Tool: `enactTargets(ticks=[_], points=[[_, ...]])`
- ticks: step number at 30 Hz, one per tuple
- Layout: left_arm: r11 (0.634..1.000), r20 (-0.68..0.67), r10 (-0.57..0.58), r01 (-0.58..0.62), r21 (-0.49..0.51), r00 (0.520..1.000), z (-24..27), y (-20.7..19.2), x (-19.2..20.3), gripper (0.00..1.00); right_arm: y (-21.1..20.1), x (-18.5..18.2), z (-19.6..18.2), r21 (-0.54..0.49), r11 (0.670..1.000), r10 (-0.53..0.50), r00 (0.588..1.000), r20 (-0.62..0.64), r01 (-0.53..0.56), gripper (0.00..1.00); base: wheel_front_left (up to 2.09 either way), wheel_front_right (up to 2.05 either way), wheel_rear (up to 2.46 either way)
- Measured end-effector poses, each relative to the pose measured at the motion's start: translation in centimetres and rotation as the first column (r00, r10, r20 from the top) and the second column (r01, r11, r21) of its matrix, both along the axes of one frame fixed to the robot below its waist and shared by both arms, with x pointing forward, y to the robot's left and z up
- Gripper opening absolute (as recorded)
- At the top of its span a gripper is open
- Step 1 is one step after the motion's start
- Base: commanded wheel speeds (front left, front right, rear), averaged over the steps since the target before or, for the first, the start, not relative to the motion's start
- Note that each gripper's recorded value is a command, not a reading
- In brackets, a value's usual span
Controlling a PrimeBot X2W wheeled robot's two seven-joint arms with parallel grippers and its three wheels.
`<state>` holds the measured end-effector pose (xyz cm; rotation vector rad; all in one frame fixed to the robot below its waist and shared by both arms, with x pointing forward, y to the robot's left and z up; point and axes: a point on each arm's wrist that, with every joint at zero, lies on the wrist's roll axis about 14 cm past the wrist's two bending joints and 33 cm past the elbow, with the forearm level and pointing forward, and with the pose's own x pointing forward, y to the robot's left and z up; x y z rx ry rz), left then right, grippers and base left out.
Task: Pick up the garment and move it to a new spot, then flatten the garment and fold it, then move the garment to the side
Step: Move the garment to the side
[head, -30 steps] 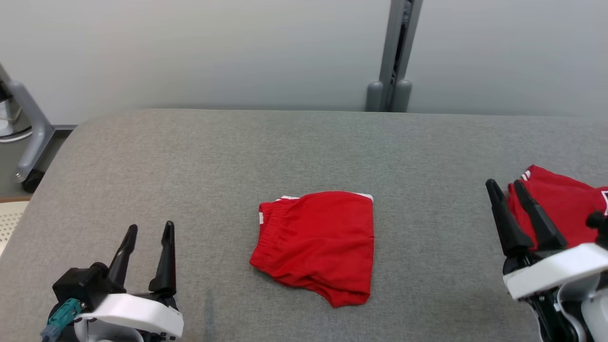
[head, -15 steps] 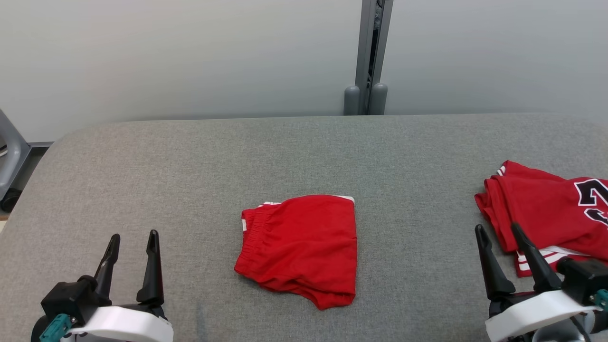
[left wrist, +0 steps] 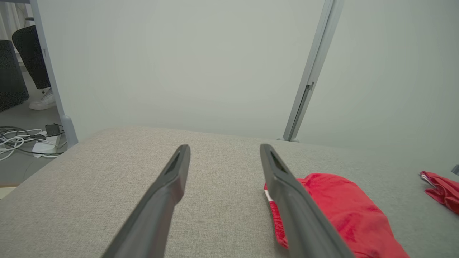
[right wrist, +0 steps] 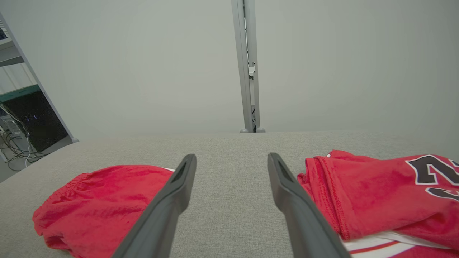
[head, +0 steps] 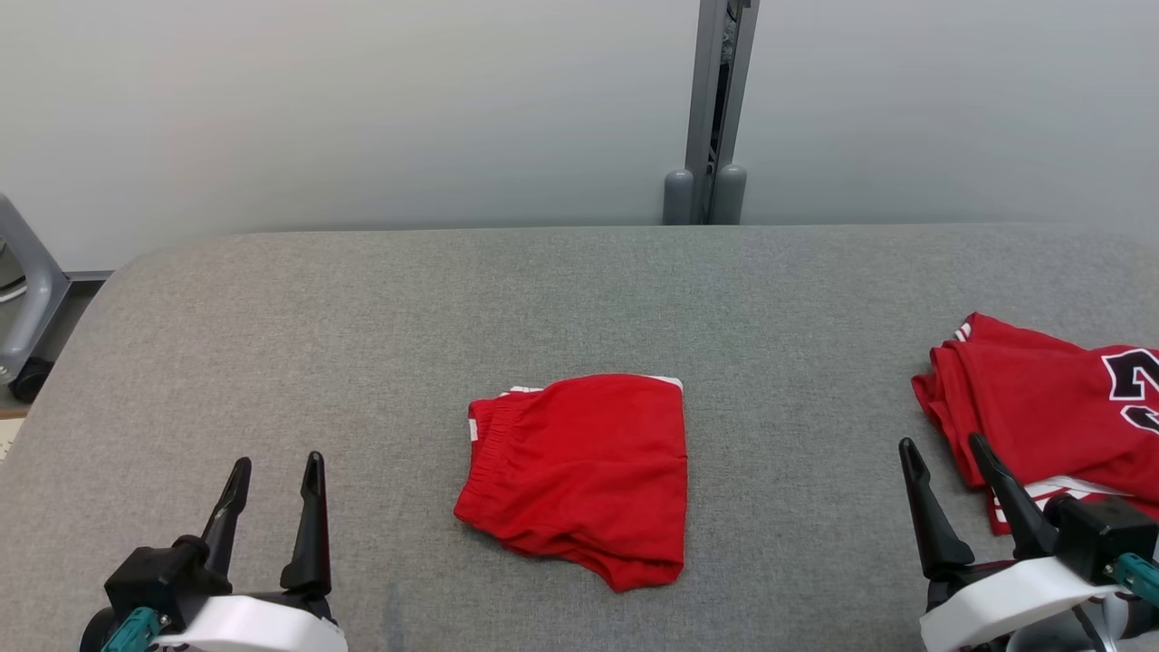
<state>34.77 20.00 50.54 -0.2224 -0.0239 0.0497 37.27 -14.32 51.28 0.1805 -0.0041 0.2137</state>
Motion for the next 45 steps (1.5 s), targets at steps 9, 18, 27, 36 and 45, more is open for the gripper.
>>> enactTargets(ticks=[9,18,27,36,45], points=[[1.000,0.000,0.008,-0.008,0.022,1.000,0.0,0.2,-0.2,1.00,4.9,0.8,-1.0,0.030,0.990,0.143,0.985,-0.096,-0.141,1.00,0.00,0.00,0.00],[0.998,0.001,0.058,-0.058,0.017,0.998,0.1,1.9,-0.8,1.00,11.2,3.4,-5.3,0.064,0.949,0.311,0.879,-0.362,-0.309,1.00,0.00,0.00,0.00],[0.991,-0.032,0.134,-0.133,0.017,0.991,-0.9,4.6,-1.6,1.00,13.8,5.6,-10.3,0.083,0.931,0.332,0.729,-0.599,-0.356,1.00,0.00,0.00,0.00],[0.987,-0.051,0.159,-0.158,0.016,0.986,-1.5,5.5,-1.8,1.00,15.4,4.8,-12.8,0.247,0.919,0.386,0.575,-0.721,-0.307,1.00,0.00,0.00,0.00],[0.990,-0.052,0.141,-0.140,0.017,0.989,-1.6,5.1,-1.6,1.00,16.7,4.2,-12.4,0.300,0.905,0.424,0.581,-0.695,-0.302,0.00,0.00,0.00,0.00]])
